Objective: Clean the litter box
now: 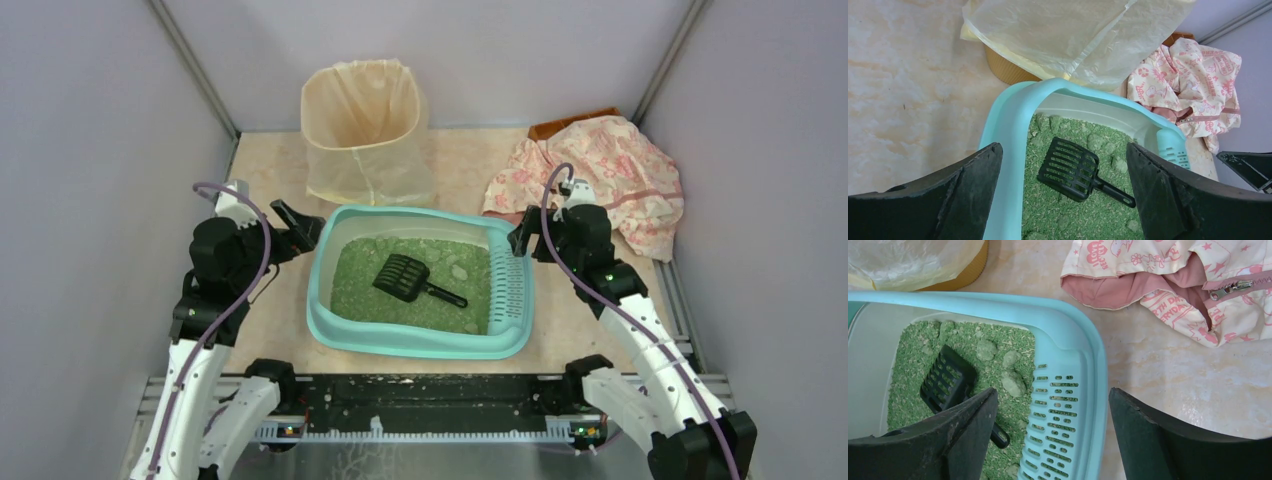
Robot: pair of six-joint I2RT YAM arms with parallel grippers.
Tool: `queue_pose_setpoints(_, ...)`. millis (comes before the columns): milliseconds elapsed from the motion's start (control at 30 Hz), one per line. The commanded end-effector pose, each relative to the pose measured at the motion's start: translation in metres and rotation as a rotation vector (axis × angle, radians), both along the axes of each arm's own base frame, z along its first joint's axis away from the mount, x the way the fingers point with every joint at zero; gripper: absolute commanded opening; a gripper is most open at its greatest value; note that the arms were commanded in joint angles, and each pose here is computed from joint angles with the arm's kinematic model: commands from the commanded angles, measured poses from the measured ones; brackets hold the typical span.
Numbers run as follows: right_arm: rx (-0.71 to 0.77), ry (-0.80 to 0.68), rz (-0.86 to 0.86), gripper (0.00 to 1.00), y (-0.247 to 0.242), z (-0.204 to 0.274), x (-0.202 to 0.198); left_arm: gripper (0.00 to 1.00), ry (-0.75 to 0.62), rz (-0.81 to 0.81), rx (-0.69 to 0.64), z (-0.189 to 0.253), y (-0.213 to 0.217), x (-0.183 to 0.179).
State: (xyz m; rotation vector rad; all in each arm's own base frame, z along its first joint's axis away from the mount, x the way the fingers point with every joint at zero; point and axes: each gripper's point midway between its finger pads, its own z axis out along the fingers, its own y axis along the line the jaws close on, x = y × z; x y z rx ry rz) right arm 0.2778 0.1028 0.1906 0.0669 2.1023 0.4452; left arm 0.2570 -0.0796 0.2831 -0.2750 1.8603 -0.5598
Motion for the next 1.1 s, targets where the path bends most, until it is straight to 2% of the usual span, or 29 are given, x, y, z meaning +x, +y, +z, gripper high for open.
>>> queue_pose_setpoints(0, 0.014, -0.05, 0.002, 0.82, 0.002, 0.014, 0.007, 0.99, -0.032, -0.017, 0.008, 0.006, -0.001, -0.002)
queue_pose_setpoints(467, 0.015, -0.047, 0.006, 0.82, 0.004, 0.012, 0.009, 0.99, -0.026, -0.021, 0.007, 0.002, -0.003, 0.002)
queue_pose_setpoints(600, 0.02, -0.05, 0.014, 0.82, 0.006, 0.014, 0.011, 0.99, -0.079, 0.0, 0.028, 0.009, 0.001, 0.013)
queue_pose_setpoints(733, 0.025, -0.062, 0.025, 0.82, 0.009, 0.02, 0.013, 0.99, -0.109, 0.062, 0.056, 0.036, 0.009, 0.043)
queue_pose_setpoints(867, 0.036, -0.068, 0.054, 0.8, 0.019, 0.025, 0.014, 0.99, -0.045, 0.164, 0.118, 0.046, 0.023, 0.088)
queue_pose_setpoints(933, 0.026, -0.059, 0.071, 0.74, 0.026, 0.025, 0.014, 0.99, -0.005, 0.211, 0.147, 0.041, 0.028, 0.116)
queue_pose_setpoints(1067, -0.022, -0.026, 0.108, 0.73, 0.044, 0.017, 0.013, 0.96, 0.051, 0.273, 0.159, 0.05, 0.035, 0.158)
